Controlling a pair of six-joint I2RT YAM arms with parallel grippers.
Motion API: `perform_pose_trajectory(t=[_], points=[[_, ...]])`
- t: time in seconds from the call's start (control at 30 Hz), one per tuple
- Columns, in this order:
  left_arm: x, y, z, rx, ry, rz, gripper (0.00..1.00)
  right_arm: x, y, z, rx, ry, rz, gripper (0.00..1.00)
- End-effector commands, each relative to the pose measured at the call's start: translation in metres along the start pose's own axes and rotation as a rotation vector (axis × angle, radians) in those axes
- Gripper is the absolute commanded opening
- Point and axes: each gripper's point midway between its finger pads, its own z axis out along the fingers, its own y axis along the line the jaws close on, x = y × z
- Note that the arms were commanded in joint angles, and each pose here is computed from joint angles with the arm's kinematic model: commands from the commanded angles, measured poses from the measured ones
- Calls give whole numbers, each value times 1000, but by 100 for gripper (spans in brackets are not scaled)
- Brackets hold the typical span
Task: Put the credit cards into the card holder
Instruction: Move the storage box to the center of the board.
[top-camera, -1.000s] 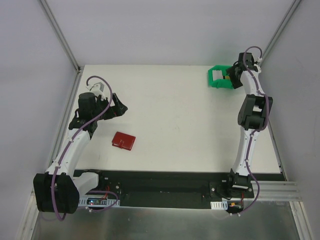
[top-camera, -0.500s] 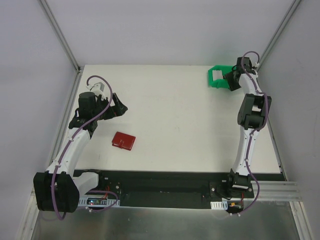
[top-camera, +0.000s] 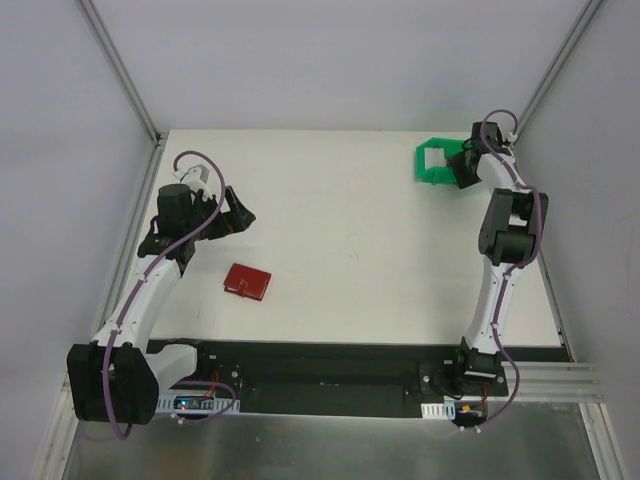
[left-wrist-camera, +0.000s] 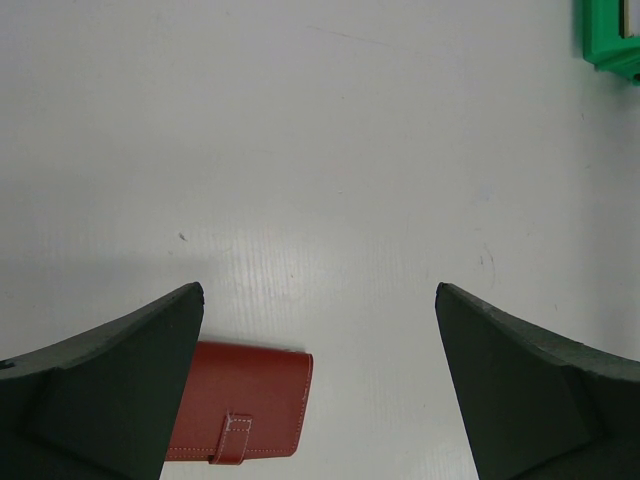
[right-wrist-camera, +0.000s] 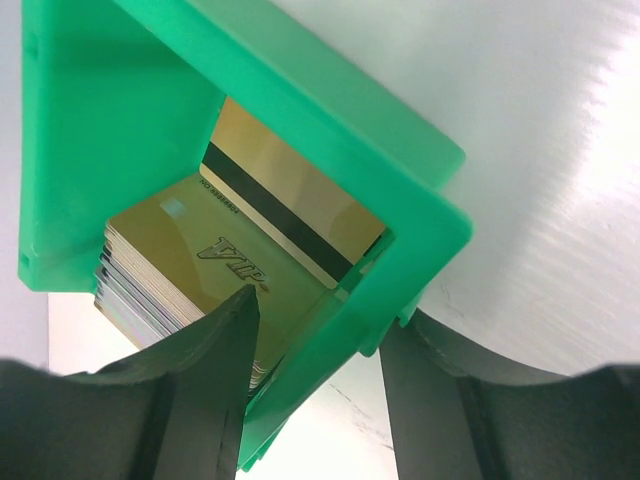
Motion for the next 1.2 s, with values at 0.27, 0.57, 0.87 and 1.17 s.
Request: perform_pose_trajectory(t=[0.27,0.57,0.87,1.17], points=[[-14,-12,-14,36,-58,28,99,40,14,-60,-67,29,-46,49],[-6,-12,-21,36,-62,5,99,88,2,-79,-76,83,-89,48],[5,-11,-29,35,-59,-19,99,135,-3,-95,-86,133,-172,48],[28,3,-26,-13,-26,-103,99,173,-10,-114,-105,174,-219,48]])
